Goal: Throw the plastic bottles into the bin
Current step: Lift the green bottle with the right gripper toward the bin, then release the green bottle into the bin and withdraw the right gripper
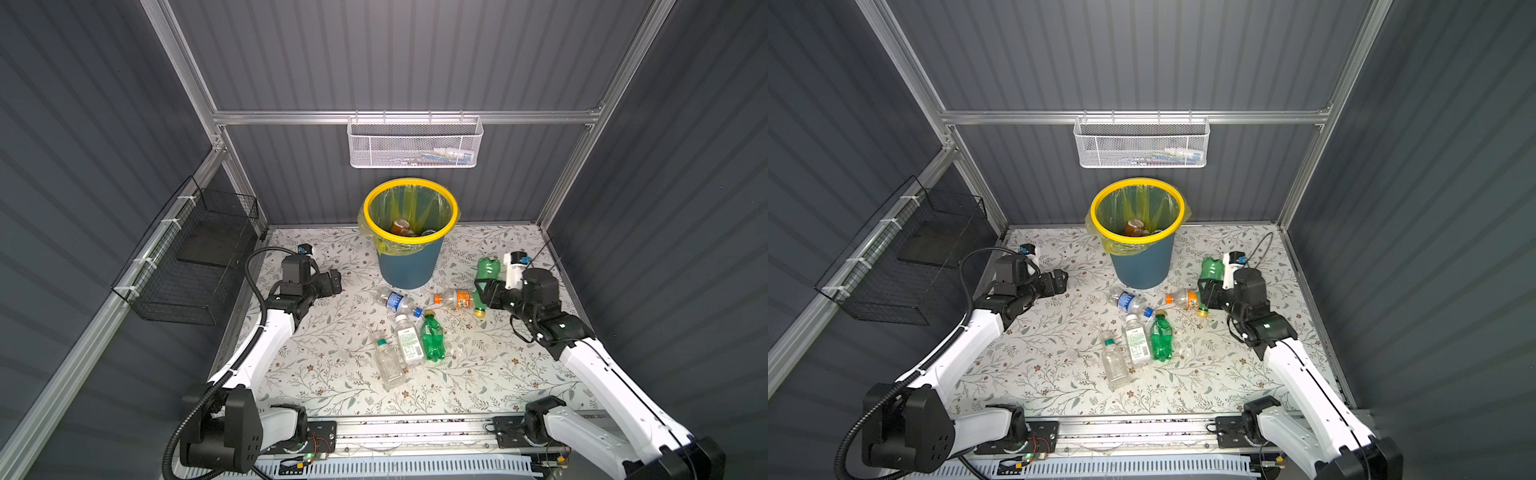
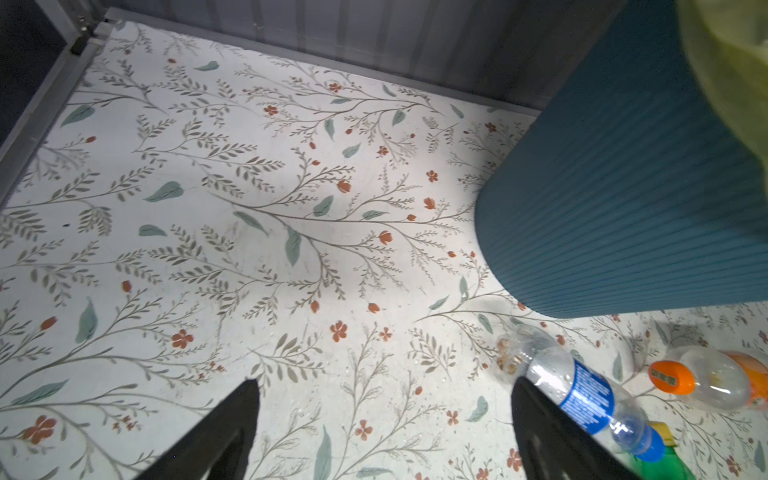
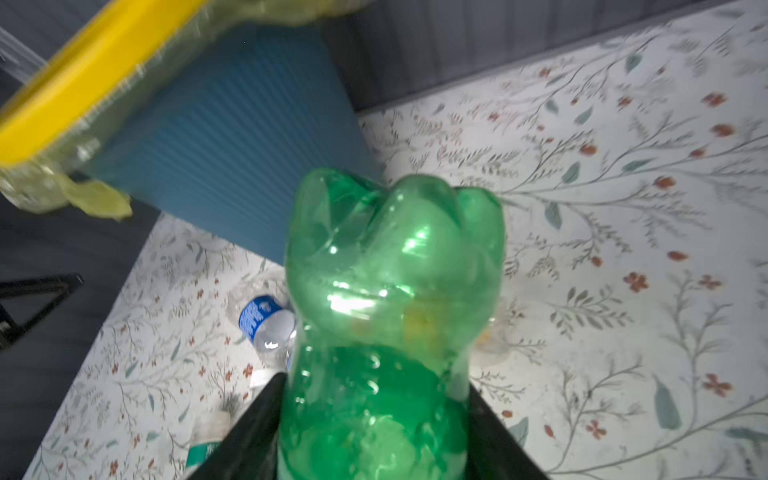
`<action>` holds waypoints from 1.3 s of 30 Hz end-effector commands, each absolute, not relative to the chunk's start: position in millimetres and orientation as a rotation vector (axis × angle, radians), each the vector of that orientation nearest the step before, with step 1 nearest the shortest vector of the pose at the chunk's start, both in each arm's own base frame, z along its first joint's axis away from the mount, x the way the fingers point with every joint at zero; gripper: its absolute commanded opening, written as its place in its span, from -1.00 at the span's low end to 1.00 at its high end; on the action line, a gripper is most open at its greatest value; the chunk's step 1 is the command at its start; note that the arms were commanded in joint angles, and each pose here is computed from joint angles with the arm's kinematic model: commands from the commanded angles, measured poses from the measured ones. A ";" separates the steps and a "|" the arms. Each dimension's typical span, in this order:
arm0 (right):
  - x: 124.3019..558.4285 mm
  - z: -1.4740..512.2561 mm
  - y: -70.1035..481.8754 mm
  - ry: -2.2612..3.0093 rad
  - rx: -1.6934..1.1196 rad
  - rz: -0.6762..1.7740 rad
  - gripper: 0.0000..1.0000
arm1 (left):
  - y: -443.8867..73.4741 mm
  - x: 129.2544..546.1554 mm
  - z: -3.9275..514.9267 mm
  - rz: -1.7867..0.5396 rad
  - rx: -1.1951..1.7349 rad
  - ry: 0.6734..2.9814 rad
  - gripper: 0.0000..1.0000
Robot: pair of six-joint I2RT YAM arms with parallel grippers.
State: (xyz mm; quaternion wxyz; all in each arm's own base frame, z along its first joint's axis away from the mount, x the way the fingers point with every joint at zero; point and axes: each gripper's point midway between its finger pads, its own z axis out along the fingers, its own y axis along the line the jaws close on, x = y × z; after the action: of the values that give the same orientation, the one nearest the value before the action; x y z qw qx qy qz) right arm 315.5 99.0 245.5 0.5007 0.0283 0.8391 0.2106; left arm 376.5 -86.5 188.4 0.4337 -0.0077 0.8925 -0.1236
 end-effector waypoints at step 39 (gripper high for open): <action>405.4 410.4 183.8 1.890 -0.213 0.618 0.88 | -206.1 209.1 148.8 -0.340 0.069 2.444 0.98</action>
State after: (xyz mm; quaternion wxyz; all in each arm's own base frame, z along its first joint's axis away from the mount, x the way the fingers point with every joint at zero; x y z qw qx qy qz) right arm 400.1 195.9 427.5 0.5457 -0.1227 0.7851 0.2659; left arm 215.7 -210.1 151.9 0.3444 0.0495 0.9289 -0.1269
